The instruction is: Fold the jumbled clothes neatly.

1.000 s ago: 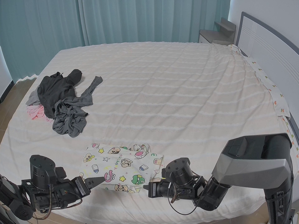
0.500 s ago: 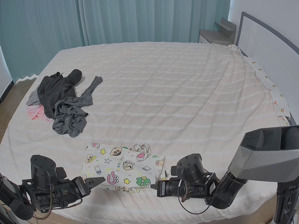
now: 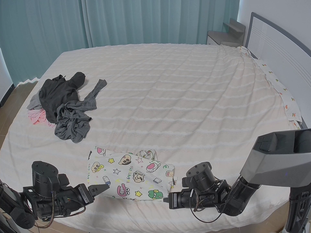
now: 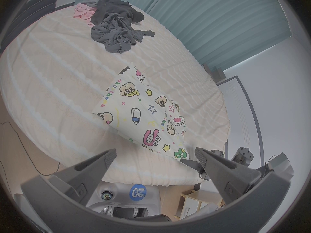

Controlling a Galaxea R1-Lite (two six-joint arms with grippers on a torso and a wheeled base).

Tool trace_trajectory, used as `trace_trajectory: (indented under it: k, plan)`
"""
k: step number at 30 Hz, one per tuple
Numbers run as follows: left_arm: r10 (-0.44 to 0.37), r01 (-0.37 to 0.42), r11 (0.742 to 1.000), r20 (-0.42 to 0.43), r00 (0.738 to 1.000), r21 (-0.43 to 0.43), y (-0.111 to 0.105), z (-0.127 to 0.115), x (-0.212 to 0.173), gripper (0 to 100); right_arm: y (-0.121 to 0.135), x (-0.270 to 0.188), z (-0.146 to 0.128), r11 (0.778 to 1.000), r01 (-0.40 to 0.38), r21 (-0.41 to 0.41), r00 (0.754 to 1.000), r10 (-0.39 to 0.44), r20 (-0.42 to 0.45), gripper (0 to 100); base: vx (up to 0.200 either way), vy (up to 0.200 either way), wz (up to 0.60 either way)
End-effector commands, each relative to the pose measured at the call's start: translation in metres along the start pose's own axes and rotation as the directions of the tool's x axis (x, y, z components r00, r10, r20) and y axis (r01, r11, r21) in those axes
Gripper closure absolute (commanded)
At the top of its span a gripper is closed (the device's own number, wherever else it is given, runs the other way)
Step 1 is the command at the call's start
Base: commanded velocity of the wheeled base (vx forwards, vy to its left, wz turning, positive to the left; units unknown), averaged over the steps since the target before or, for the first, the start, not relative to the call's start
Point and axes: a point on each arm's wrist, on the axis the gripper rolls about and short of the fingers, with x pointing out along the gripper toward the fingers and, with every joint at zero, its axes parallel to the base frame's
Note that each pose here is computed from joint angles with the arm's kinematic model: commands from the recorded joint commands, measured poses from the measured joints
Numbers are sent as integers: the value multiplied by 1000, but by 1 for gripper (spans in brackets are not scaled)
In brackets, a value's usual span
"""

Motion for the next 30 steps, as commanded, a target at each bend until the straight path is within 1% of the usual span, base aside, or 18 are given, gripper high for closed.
trace_trajectory:
  k: [1,6,11,16,17,21,24,25,27,28,29,30]
  plan:
    - [3,-3,1000,-2,1000,-1,0,0,1,0,0,0,1,1000,1,-1,1000,-1,4,100,0,0,0]
    - [5,-5,1000,-2,1000,-2,1,0,1,0,-4,-1,3,1000,10,5,1000,-10,7,100,0,0,0]
    - [5,-5,1000,-2,1000,-2,1,0,1,0,-9,-2,5,1000,23,-16,1000,-23,9,100,0,0,0]
    - [5,-5,1000,-2,1000,-2,1,0,1,0,-11,2,1,999,38,-21,999,-39,-17,100,0,0,0]
    - [4,-4,1000,-3,1000,-1,0,0,1,0,-11,2,0,999,44,-23,999,-44,-24,0,0,0,0]
    - [7,-7,1000,-5,1000,-1,1,0,1,0,-11,-1,-1,998,50,-34,998,-51,-33,0,0,0,0]
    - [6,-6,1000,5,1000,5,0,1,2,0,-9,-7,3,998,51,-44,999,-51,-7,0,0,0,0]
    - [-1,1,1000,18,1000,9,-1,2,2,0,-8,-9,5,998,52,-43,999,-52,5,0,0,0,0]
    - [-38,36,999,77,996,16,-7,8,1,0,-8,-14,13,997,61,-36,997,-59,49,0,0,0,0]
    - [-60,57,998,117,991,34,-11,12,-1,0,-9,-17,20,998,63,-30,995,-60,76,0,0,0,0]
    - [-66,61,997,128,990,43,-13,13,-2,0,-9,-18,22,998,63,-28,995,-61,84,0,0,0,0]
    - [-77,60,992,164,983,109,-17,17,-5,0,-10,-21,29,998,60,-19,991,-57,117,0,0,0,0]
